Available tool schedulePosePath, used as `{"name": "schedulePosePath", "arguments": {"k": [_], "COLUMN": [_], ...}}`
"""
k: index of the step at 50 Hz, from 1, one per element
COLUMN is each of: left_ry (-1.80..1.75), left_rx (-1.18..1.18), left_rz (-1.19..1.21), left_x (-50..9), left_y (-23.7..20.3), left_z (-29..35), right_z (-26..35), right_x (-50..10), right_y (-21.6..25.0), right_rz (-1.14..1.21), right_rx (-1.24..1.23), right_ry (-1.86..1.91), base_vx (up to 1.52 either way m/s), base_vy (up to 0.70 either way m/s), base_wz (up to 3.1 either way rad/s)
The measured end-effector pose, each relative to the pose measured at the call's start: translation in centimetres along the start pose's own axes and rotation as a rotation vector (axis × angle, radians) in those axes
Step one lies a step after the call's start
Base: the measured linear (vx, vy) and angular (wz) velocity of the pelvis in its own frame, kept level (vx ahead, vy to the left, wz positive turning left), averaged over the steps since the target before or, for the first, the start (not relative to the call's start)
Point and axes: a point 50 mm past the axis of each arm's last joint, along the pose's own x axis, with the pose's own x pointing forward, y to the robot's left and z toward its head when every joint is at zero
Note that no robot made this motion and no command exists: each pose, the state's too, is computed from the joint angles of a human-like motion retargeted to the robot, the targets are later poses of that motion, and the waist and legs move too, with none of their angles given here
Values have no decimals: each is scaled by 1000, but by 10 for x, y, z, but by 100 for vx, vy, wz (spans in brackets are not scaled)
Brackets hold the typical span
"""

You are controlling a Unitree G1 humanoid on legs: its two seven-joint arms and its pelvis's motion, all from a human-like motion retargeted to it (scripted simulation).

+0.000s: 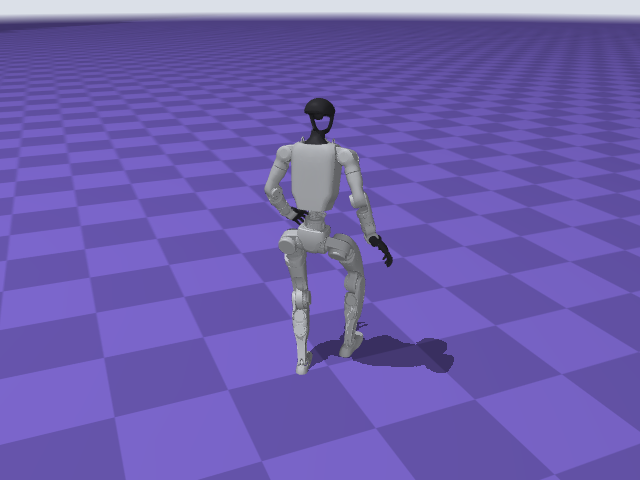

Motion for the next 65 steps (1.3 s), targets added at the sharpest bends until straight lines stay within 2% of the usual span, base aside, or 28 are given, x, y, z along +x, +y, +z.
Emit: {"name": "schedulePosePath", "arguments": {"k": [10, 17, 22, 28, 37, 45, 50, 54, 62, 65], "left_ry": [517, 569, 477, 320, 98, 12, 56, 149, 254, 287], "left_rx": [90, 90, 79, 95, 166, 218, 191, 164, 221, 219], "left_rz": [-70, -99, -80, -21, 90, 177, 203, 190, 128, 81], "left_x": [-75, -96, -86, -68, -38, -18, -24, -49, -86, -100], "left_y": [-15, -9, -1, 5, 20, 39, 42, 35, 30, 25], "left_z": [-101, -114, -102, -78, -42, -27, -35, -53, -73, -79], "right_z": [169, 219, 208, 145, 6, -60, -62, -34, 79, 98], "right_x": [-1, -18, -6, 19, 0, -40, -46, -30, 16, 15], "right_y": [-44, -81, -99, -88, -16, 13, 21, 10, -81, -97], "right_rz": [-133, -256, -372, -392, -104, 39, 23, -100, -558, -615], "right_rx": [285, 329, 246, 81, -115, -69, 15, 85, 141, 163], "right_ry": [-649, -877, -825, -554, -112, 107, 152, 77, -282, -364], "base_vx": [-20, -23, -22, -9, 3, 1, 0, -5, -5, 4], "base_vy": [0, -3, -9, -7, 3, 2, -4, -9, -5, 4], "base_wz": [-71, -70, -83, -79, -46, -2, 0, -19, -62, -33]}}
